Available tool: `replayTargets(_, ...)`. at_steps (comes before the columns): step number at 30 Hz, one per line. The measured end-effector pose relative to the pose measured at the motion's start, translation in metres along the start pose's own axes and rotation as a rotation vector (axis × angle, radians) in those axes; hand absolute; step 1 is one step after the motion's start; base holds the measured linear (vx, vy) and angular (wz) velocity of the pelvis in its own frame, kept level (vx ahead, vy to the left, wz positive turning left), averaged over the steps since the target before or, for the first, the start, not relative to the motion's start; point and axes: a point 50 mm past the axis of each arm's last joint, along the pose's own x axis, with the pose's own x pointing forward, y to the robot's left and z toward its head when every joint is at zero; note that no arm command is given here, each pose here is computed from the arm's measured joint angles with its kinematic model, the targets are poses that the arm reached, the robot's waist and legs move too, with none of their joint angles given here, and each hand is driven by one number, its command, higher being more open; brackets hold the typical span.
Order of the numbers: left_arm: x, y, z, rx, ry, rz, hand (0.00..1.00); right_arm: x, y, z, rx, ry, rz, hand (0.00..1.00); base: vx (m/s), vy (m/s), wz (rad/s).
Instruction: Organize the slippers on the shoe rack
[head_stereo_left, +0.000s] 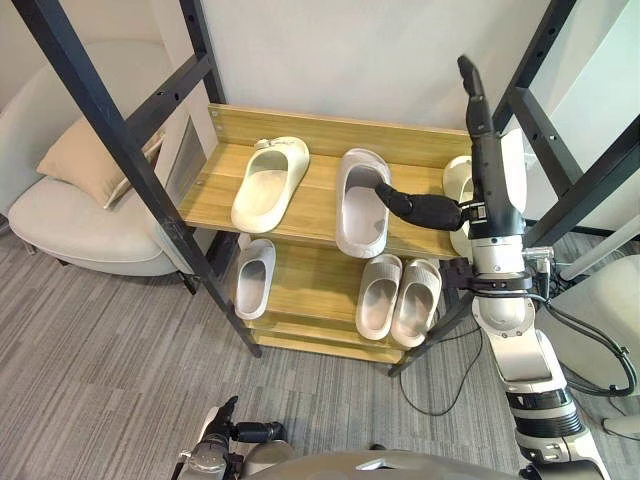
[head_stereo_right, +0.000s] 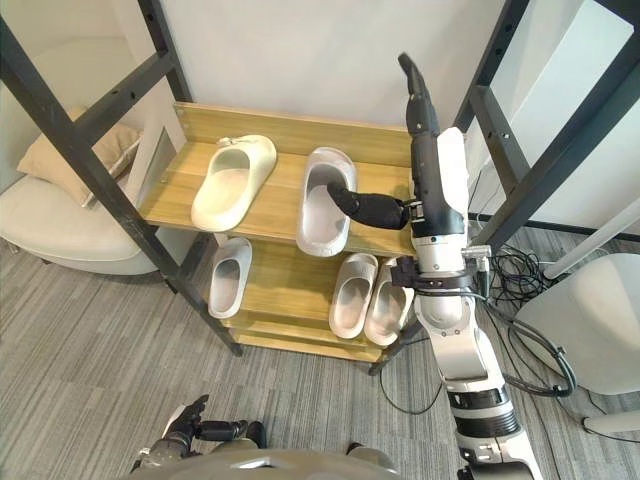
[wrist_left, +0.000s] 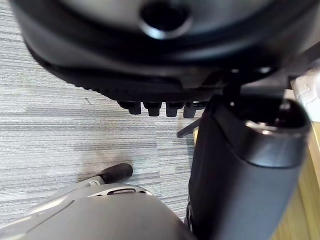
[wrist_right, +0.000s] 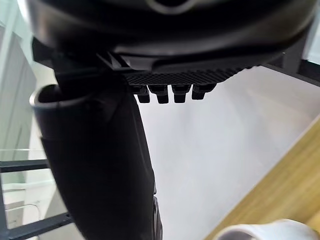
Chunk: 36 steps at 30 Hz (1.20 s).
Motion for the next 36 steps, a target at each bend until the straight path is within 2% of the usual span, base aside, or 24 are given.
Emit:
replayTargets(8, 0.0, 0.003, 0.0, -0.028, 0.0, 0.007, 1.0, -0.002, 0.005, -0.032, -0.066, 0.133, 0.077, 1.0, 0.0, 0.001, 0.04)
replayTargets(18, 0.001, 0.006, 0.002, -0.043, -0.013, 0.018, 1.0, 0.016, 0.013, -0.032, -0.074, 0.103, 0.121, 1.0, 0.0, 0.0, 0.0)
replayTargets(19, 0.001, 0.006, 0.004, -0.053, -0.019, 0.021, 1.0, 0.019, 0.012, -0.031, -0.068, 0.102, 0.118, 0.0, 0.0, 0.0, 0.0)
replayTargets(26, 0.001, 0.009, 0.006, -0.07, -0.027, 0.032, 1.0, 0.035, 0.026, -0.025, -0.04, 0.065, 0.174, 0.0, 0.0, 0.003, 0.06)
replayTargets(36, 0.002, 0.011, 0.009, -0.069, -0.039, 0.038, 1.0, 0.041, 0.04, -0.014, 0.024, 0.022, 0.235, 0.0, 0.0, 0.0, 0.0)
